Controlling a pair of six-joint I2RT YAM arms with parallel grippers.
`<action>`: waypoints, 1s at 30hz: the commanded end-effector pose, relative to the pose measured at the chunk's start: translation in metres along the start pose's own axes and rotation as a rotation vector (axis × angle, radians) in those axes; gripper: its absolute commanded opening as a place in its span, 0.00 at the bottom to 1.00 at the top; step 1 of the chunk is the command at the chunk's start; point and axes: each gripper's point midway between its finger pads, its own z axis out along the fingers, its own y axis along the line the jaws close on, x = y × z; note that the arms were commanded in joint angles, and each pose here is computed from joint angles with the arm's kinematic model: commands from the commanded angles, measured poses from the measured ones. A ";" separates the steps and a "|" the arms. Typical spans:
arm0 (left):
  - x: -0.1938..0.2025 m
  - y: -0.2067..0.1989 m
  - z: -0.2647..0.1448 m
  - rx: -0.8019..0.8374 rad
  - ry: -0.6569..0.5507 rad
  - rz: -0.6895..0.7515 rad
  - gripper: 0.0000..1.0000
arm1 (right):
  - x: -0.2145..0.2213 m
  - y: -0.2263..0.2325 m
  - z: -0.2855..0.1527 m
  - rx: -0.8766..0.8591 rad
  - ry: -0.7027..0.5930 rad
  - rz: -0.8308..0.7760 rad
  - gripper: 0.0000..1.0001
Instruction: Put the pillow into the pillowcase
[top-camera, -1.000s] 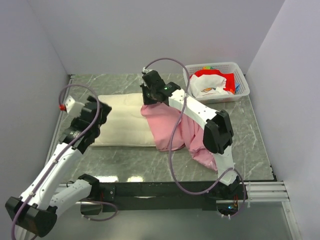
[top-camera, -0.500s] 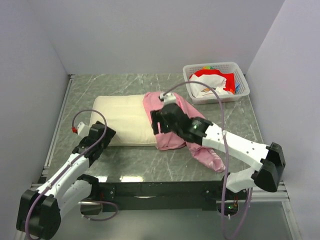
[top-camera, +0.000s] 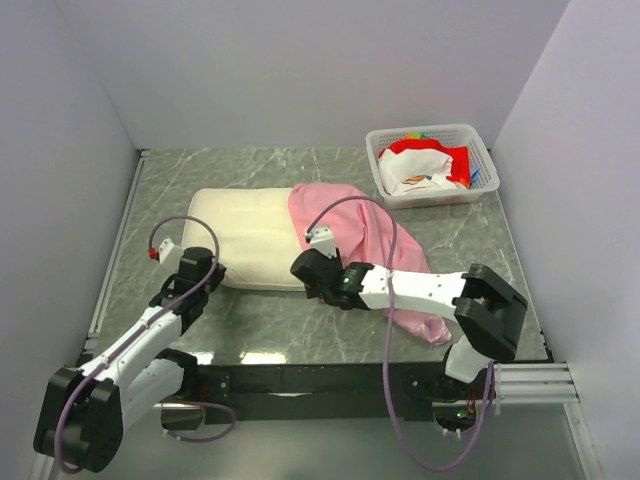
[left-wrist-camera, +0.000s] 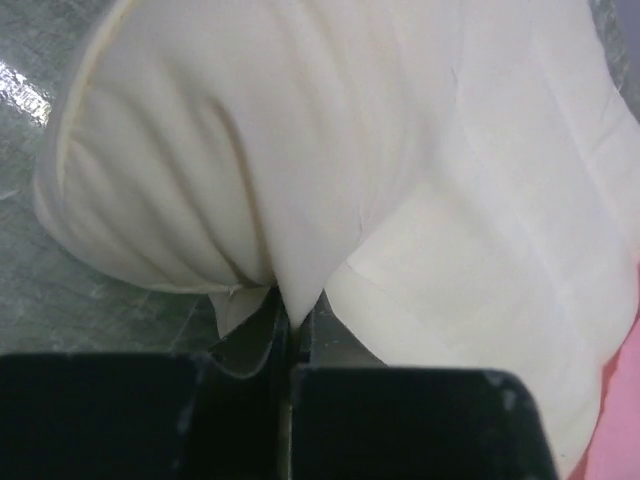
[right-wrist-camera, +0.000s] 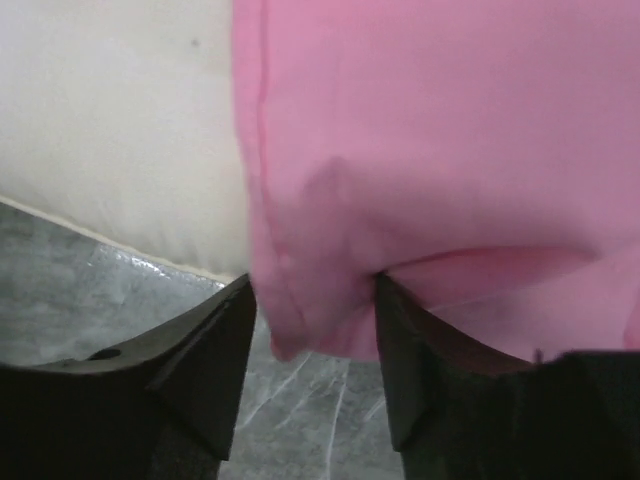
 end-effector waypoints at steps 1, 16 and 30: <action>-0.005 -0.006 -0.004 0.043 -0.029 0.020 0.01 | -0.031 -0.018 -0.024 0.046 -0.130 0.103 0.28; -0.019 -0.127 -0.117 0.356 -0.026 -0.048 0.01 | -0.114 0.091 -0.146 -0.276 -0.214 -0.024 0.00; -0.044 -0.191 -0.208 0.494 -0.058 -0.013 0.01 | -0.267 0.001 -0.272 -0.443 -0.492 0.168 0.00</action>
